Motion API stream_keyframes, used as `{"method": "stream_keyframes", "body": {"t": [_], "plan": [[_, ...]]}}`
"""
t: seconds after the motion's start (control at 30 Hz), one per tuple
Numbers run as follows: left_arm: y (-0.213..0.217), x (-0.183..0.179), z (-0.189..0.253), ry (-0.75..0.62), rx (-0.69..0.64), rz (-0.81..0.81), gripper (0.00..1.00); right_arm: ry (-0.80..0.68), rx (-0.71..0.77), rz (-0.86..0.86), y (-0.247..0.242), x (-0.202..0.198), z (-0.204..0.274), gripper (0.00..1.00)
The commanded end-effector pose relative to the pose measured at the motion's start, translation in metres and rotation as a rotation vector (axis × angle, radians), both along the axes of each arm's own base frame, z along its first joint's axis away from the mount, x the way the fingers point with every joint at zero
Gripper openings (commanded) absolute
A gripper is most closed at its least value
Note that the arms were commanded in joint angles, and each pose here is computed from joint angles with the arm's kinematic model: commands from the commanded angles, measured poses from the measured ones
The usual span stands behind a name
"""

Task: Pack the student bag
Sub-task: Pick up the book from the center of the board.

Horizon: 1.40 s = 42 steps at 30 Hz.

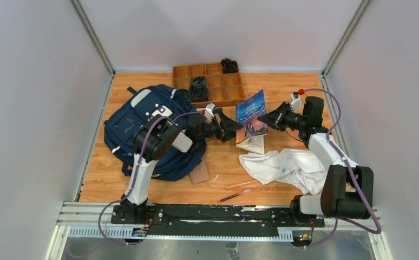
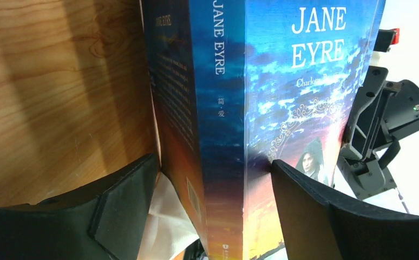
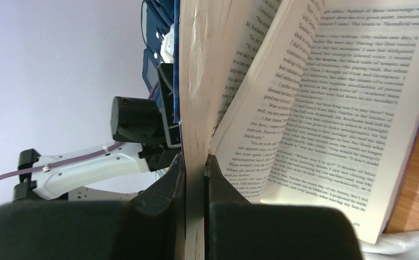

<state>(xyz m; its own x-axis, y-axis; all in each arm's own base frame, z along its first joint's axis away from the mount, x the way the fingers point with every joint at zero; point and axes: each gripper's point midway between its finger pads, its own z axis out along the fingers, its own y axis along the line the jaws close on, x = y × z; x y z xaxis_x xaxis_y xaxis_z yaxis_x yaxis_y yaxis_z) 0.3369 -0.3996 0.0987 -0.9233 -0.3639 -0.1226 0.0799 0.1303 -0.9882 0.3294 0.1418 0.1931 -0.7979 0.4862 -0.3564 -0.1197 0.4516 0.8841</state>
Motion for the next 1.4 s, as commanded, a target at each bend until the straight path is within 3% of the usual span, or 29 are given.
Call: {"method": "stream_keyframes", "body": {"t": [0.0,0.1,0.3,0.5,0.57,0.63,0.8,0.9,1.03,1.17,1.37], "plan": [[-0.011,-0.008,0.035,-0.042,-0.188,-0.043,0.8,-0.129,0.094,0.094,0.013,-0.005,0.037,0.0],[-0.015,-0.009,0.034,-0.056,-0.147,-0.046,0.75,-0.123,0.111,0.099,0.015,-0.004,0.036,0.0],[-0.017,-0.008,0.044,-0.074,-0.153,-0.049,0.52,-0.09,0.113,0.099,0.015,-0.003,0.027,0.0],[-0.016,-0.006,0.055,-0.094,-0.16,-0.048,0.09,-0.038,0.102,0.086,0.011,-0.002,0.012,0.0],[-0.015,-0.007,0.063,-0.13,-0.139,-0.054,0.0,0.007,0.095,0.095,0.011,-0.002,0.004,0.0],[-0.013,-0.007,0.069,-0.165,-0.1,-0.054,0.0,0.051,0.09,0.103,0.01,-0.002,-0.004,0.04],[-0.001,-0.002,0.093,-0.254,0.024,-0.016,0.0,0.131,-0.021,0.007,-0.009,-0.008,-0.019,0.88],[0.012,0.005,0.108,-0.288,0.108,0.033,0.0,0.15,-0.124,-0.076,-0.029,-0.008,-0.018,0.94],[0.031,0.016,0.137,-0.387,0.208,0.112,0.0,0.128,-0.128,-0.137,-0.041,-0.011,-0.003,0.96],[0.052,0.026,0.182,-0.5,0.279,0.23,0.0,0.121,-0.017,-0.113,-0.028,-0.019,0.024,0.97],[0.091,0.031,0.255,-0.568,0.225,0.487,0.0,0.027,0.202,-0.047,0.011,-0.023,0.071,0.98]]}}
